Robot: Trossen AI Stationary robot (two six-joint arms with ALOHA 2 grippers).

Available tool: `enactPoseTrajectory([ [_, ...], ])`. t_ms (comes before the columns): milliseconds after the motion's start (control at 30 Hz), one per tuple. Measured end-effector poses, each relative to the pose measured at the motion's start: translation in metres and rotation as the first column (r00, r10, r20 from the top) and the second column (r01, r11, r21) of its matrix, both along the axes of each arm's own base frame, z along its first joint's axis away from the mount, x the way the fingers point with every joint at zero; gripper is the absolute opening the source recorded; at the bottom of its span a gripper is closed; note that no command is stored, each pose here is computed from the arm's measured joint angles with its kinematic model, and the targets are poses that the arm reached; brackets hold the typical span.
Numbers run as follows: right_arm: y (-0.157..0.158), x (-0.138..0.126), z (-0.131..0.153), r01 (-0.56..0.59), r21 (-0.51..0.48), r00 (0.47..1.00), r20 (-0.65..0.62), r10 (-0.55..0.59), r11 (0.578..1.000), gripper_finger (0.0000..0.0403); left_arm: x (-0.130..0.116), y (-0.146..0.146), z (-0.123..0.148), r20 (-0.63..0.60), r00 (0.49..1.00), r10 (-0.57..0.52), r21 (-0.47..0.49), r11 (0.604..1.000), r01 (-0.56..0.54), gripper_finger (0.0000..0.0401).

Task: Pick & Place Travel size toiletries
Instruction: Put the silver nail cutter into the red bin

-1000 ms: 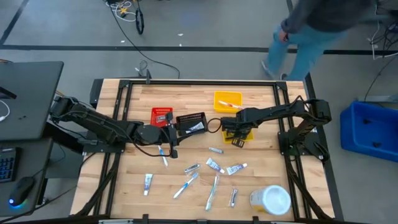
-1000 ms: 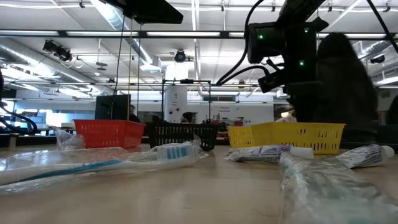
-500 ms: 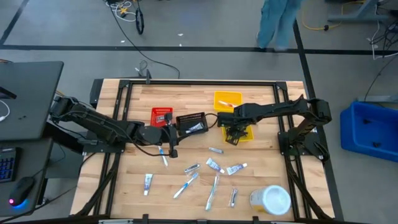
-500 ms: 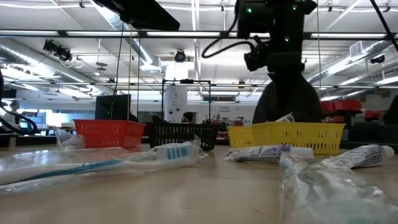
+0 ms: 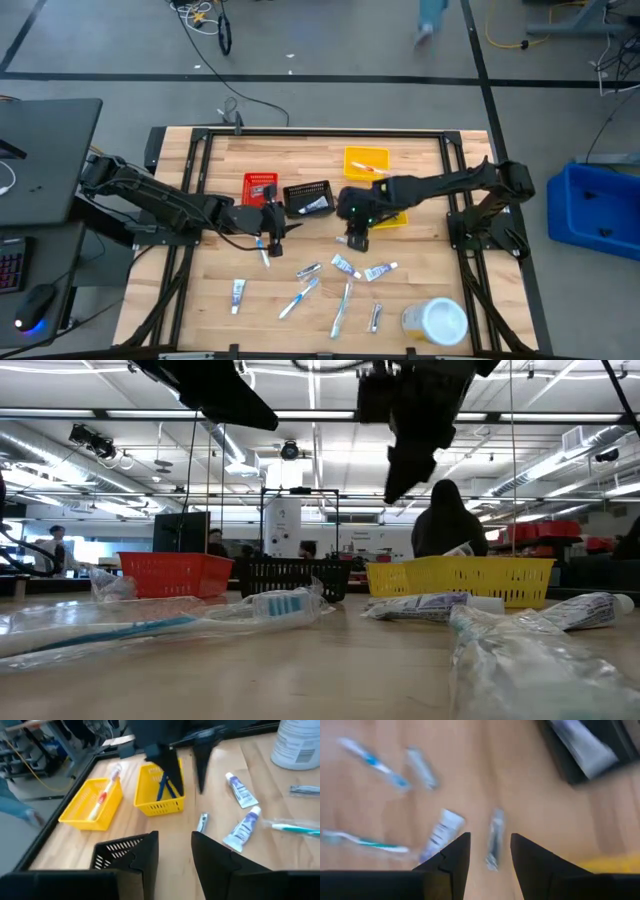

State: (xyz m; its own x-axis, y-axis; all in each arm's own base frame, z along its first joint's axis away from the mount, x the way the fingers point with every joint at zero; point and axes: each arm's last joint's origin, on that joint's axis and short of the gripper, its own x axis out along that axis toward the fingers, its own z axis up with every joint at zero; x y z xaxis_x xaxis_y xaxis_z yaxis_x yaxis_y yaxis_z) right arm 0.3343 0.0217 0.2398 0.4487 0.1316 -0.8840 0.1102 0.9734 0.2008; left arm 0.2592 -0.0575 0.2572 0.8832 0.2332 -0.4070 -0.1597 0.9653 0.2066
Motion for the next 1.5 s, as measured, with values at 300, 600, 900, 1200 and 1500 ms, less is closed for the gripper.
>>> enactPoseTrajectory([
  [300, 0.043, 0.007, -0.015, -0.123, -0.113, 0.963, 0.226, 0.146, 0.986, 0.0193, -0.001, -0.005, -0.008, 0.021, 0.996, -0.089, -0.199, 0.976, 0.092, 0.0129],
  [600, 0.054, 0.006, -0.021, -0.069, -0.153, 0.950, 0.291, 0.112, 0.986, 0.0209, 0.006, -0.033, -0.051, -0.060, 0.985, -0.162, -0.241, 0.960, 0.144, 0.0128],
  [900, 0.055, 0.010, -0.017, -0.057, -0.140, 0.931, 0.349, 0.103, 0.989, 0.0186, 0.024, -0.062, -0.106, -0.145, 0.965, -0.219, -0.237, 0.955, 0.181, 0.0148],
  [1200, 0.055, 0.011, -0.016, -0.012, -0.107, 0.927, 0.371, 0.052, 0.994, 0.0160, 0.032, -0.067, -0.136, -0.179, 0.963, -0.204, -0.277, 0.949, 0.150, 0.0210],
  [1500, 0.054, 0.011, -0.016, 0.000, -0.100, 0.928, 0.371, 0.037, 0.995, 0.0144, 0.034, -0.069, -0.161, -0.231, 0.952, -0.199, -0.258, 0.956, 0.138, 0.0217],
])
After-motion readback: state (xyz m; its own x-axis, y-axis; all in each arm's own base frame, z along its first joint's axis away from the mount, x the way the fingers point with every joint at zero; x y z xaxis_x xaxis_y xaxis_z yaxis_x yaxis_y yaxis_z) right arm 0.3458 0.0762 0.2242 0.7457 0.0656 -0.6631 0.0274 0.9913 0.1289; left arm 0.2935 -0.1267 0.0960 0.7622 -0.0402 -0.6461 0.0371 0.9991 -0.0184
